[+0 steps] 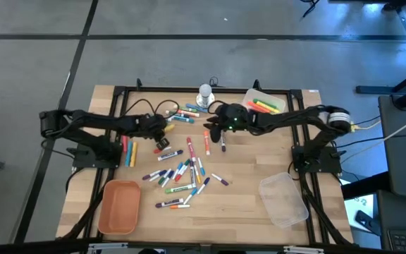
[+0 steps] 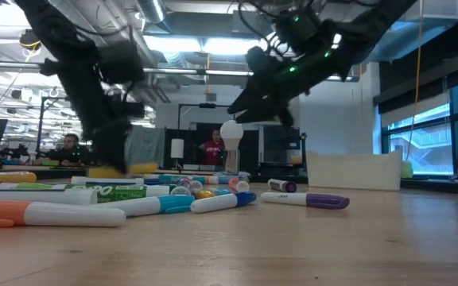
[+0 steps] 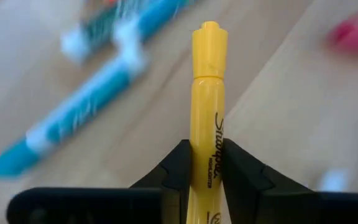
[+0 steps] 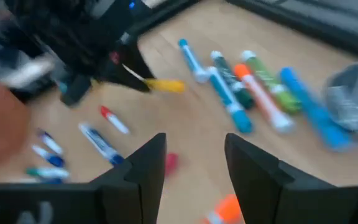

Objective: Pick & Place Markers
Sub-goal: Put the large yellow highlighter pen into the white bin

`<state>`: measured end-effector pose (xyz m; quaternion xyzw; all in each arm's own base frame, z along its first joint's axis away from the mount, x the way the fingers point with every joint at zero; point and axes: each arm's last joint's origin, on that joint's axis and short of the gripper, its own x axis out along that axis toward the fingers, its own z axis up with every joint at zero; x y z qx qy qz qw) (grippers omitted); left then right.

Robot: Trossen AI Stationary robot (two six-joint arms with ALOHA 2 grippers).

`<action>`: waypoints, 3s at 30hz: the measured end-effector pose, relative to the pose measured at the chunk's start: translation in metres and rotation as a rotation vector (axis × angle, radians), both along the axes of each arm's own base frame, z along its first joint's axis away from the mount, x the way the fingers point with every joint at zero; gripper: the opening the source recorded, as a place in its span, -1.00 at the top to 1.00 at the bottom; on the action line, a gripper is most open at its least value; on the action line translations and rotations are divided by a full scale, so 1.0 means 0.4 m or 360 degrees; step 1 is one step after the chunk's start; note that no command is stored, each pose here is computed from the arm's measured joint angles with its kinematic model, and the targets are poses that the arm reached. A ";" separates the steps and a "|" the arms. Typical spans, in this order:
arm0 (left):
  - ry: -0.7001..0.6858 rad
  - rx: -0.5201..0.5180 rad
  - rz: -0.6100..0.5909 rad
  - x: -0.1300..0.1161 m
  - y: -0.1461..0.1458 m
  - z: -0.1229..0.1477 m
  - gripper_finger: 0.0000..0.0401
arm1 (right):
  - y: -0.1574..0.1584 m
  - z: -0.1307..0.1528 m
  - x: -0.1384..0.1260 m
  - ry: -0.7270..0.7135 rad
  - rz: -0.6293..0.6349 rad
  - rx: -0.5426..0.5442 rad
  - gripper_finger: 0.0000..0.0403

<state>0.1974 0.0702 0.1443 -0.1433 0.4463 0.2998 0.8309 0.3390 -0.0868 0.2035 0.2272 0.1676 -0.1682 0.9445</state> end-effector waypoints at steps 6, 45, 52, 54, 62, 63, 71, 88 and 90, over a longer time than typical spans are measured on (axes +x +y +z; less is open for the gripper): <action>-0.0450 0.0150 -0.0156 0.027 -0.030 0.087 0.69 | -0.010 -0.035 0.029 -0.0151 0.0078 0.0217 0.18; -0.1363 0.0301 -0.0509 0.087 -0.163 0.228 0.68 | 0.140 0.084 0.105 -0.0763 0.0448 -0.0387 0.34; -0.1357 0.0325 -0.0555 0.088 -0.172 0.229 0.68 | 0.140 0.087 0.109 -0.0739 0.0460 -0.0418 0.68; -0.1356 0.0319 -0.0552 0.088 -0.172 0.228 0.67 | 0.140 0.087 0.109 -0.0735 0.0462 -0.0435 0.68; -0.1203 0.0331 -0.0535 0.083 -0.170 0.207 0.50 | 0.135 0.070 0.107 -0.0543 0.0377 -0.0559 0.68; -0.1152 0.0340 -0.0520 0.081 -0.169 0.201 0.48 | 0.131 0.065 0.103 -0.0455 0.0326 -0.0594 0.68; -0.0757 0.0368 -0.0377 0.058 -0.160 0.147 0.34 | 0.102 0.104 0.076 0.0522 -0.0061 -0.0886 0.68; -0.0595 0.0288 -0.0309 0.042 -0.159 0.122 0.28 | 0.021 0.051 -0.168 0.2077 -0.0867 -0.0822 0.68; -0.0585 0.0304 -0.0326 0.042 -0.159 0.122 0.28 | 0.006 0.032 -0.184 0.2110 -0.0935 -0.0839 0.68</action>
